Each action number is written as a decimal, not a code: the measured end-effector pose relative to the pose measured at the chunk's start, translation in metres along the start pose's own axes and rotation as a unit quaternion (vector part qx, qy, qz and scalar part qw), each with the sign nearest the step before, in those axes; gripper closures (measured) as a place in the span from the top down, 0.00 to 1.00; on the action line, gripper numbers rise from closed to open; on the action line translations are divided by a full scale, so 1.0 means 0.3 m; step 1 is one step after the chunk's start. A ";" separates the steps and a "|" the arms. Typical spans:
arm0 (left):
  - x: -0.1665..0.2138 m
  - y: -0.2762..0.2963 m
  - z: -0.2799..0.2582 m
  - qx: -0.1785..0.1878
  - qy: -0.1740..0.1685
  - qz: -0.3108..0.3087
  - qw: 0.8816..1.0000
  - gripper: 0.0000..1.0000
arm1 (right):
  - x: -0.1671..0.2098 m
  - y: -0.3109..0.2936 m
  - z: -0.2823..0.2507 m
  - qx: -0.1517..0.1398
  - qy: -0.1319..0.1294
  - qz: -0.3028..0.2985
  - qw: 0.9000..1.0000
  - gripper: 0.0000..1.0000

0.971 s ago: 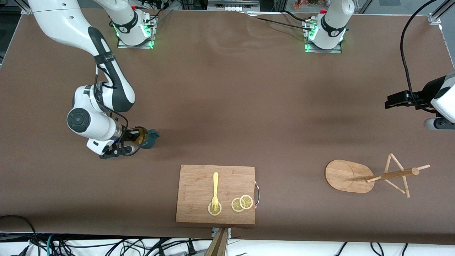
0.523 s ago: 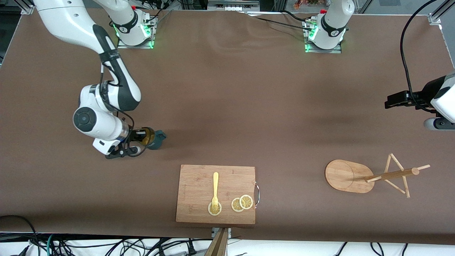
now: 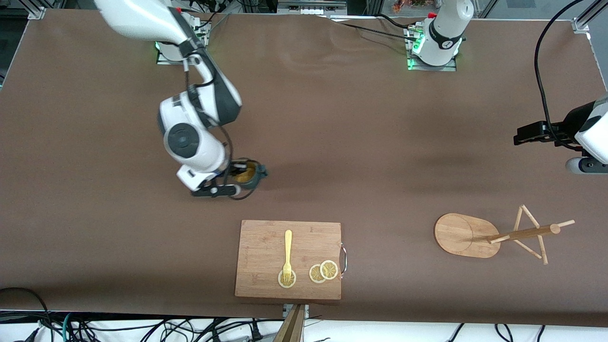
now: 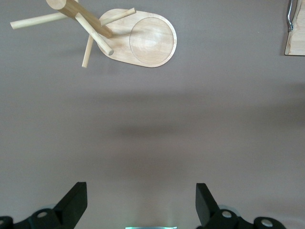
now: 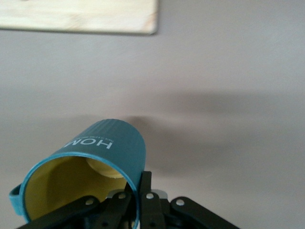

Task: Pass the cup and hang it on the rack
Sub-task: 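Carry the teal mug with the right gripper toward the left gripper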

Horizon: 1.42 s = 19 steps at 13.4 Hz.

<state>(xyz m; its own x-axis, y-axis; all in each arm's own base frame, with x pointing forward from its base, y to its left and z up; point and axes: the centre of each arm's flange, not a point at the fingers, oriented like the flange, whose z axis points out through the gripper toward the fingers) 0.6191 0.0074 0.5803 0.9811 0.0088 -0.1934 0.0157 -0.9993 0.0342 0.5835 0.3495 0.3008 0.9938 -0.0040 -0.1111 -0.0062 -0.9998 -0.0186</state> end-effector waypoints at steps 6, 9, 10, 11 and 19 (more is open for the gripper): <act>0.001 0.004 0.001 0.000 0.000 0.001 1.000 1.00 | -0.313 -0.613 0.115 0.001 0.014 0.028 1.000 0.04; 0.002 0.014 0.003 0.000 -0.001 0.004 1.000 1.00 | -0.422 -0.789 0.188 0.018 0.029 0.032 0.999 0.04; 0.002 0.017 0.004 0.000 -0.001 0.005 1.000 1.00 | -0.446 -0.825 0.217 0.022 0.032 0.031 0.999 0.04; 0.004 0.018 0.007 0.000 -0.002 0.005 1.000 1.00 | -0.472 -0.857 0.246 0.023 0.033 0.031 0.999 0.04; 0.035 0.076 0.058 -0.044 -0.016 0.026 0.999 1.00 | -0.540 -0.933 0.291 0.025 0.039 0.035 0.998 0.25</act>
<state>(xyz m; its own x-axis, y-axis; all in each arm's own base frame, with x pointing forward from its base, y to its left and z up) 0.6263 -0.0158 0.5619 0.9743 -0.0450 -0.2206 -0.0163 -0.9913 0.1304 0.4146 0.6317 0.2373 0.9963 -0.0782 -0.0358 -0.0804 -0.9947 -0.0638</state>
